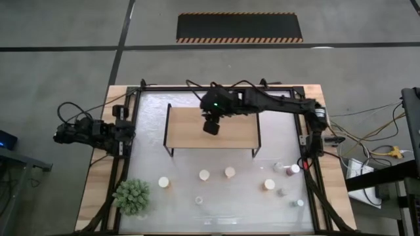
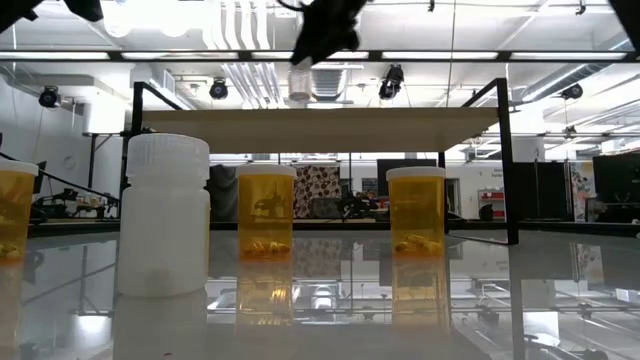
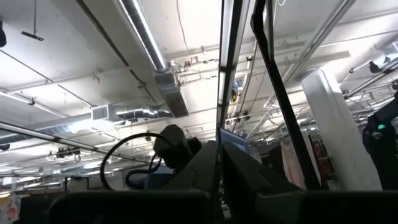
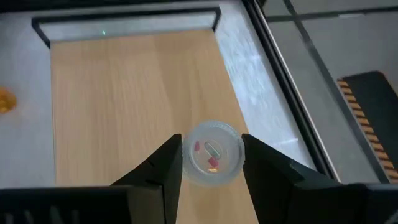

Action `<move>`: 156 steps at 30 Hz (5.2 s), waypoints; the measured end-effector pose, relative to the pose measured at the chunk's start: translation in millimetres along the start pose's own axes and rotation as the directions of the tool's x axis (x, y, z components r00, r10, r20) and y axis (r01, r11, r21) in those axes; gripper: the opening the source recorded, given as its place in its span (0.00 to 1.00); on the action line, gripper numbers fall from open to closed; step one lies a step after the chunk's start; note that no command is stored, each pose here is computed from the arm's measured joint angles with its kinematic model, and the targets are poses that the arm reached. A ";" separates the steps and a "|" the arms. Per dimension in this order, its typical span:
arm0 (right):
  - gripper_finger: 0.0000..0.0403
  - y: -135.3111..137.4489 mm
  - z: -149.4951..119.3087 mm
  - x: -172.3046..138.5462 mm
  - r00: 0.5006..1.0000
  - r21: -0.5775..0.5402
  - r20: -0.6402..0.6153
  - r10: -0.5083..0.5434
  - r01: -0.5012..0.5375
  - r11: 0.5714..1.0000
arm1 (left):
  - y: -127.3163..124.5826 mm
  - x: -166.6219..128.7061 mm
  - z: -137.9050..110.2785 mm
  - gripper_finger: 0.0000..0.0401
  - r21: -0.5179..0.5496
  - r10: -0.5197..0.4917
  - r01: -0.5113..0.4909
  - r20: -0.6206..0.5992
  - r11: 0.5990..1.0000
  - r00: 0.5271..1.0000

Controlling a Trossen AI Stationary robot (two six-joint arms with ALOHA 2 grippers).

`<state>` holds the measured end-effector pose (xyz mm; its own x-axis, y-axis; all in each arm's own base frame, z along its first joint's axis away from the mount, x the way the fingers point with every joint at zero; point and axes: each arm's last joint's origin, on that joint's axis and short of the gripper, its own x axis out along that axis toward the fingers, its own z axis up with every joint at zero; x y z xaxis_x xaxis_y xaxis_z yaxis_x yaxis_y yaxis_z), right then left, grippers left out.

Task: Pick and place medicine bottles onto shelf by color
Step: Put the left transparent pill bottle on the shelf, then put the orange pill bottle on the shelf

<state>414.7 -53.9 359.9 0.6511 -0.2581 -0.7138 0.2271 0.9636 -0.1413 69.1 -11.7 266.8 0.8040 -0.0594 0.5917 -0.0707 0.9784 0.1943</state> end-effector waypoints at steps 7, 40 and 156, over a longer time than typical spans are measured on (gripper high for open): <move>0.33 4.8 15.1 26.4 1.000 0.018 0.001 0.010 -0.010 1.000 | -0.4 0.1 -1.0 0.01 -0.009 -0.003 0.003 -0.006 1.000 1.000; 0.33 28.2 8.2 51.9 0.998 0.171 -0.050 0.023 -0.014 0.985 | -0.1 -0.3 0.0 0.01 -0.040 -0.004 0.004 0.002 0.999 1.000; 0.02 193.2 -108.0 -49.7 0.951 -0.170 0.246 0.187 -0.147 0.974 | -2.7 4.1 -6.1 0.01 -0.055 -0.019 0.017 -0.042 0.998 0.999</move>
<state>348.0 152.6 294.0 0.8398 -0.0830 -0.5366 0.0026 0.9888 -0.1490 76.1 -13.4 264.0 0.8294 -0.0695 0.5543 -0.0249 0.9866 0.1610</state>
